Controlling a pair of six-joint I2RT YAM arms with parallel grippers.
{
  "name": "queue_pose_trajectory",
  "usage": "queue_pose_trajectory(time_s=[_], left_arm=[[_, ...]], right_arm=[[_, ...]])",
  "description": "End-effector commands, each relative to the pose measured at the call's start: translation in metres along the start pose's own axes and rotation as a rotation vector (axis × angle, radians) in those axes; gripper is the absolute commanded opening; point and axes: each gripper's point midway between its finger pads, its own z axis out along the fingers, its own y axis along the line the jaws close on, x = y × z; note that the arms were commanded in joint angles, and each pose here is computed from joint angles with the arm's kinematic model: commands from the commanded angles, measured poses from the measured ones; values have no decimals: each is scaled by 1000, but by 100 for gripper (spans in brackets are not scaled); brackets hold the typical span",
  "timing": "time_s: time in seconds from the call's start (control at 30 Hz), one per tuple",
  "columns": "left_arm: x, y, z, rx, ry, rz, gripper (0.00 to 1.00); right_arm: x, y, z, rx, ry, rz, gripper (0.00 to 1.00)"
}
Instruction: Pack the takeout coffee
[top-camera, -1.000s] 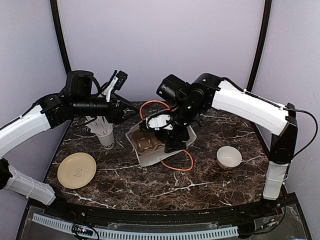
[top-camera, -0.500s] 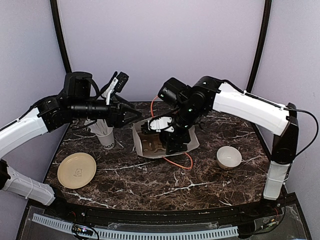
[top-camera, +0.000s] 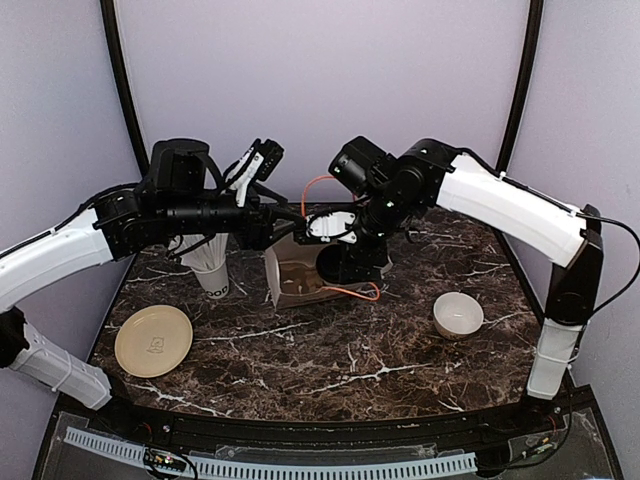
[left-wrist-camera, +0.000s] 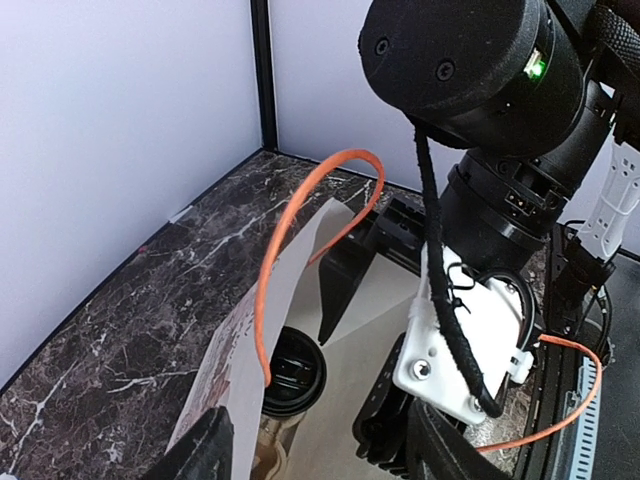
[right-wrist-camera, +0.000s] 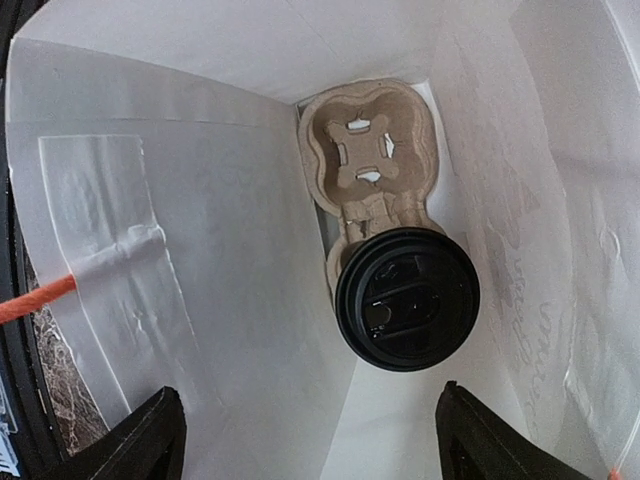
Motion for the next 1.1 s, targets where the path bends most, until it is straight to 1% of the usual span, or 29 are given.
queue_pose_trajectory(time_s=[0.0, 0.17, 0.27, 0.37, 0.5, 0.53, 0.6, 0.67, 0.9, 1.07], left_arm=[[25, 17, 14, -89, 99, 59, 61], [33, 30, 25, -148, 142, 95, 60], [31, 41, 27, -209, 153, 102, 60], [26, 45, 28, -219, 140, 94, 59], [13, 53, 27, -216, 94, 53, 57], [5, 52, 24, -201, 64, 49, 56], [-10, 37, 17, -104, 0, 62, 56], [-18, 32, 13, -76, -35, 69, 58], [-30, 33, 6, -52, -41, 114, 55], [-43, -4, -25, 132, -117, 224, 55]], right_arm=[[-35, -16, -25, 77, -151, -9, 87], [-34, -15, -25, 73, -149, -16, 86], [-32, -14, -25, 69, -144, -23, 86], [-26, -11, -21, 65, -122, -34, 86], [-19, -7, -18, 61, -104, -41, 86], [-18, -6, -18, 57, -101, -41, 86], [-19, -6, -17, 55, -103, -39, 85], [-20, -6, -17, 53, -105, -37, 85], [-19, -8, -14, 58, -94, -37, 85], [-21, -11, -19, 70, -101, -37, 85]])
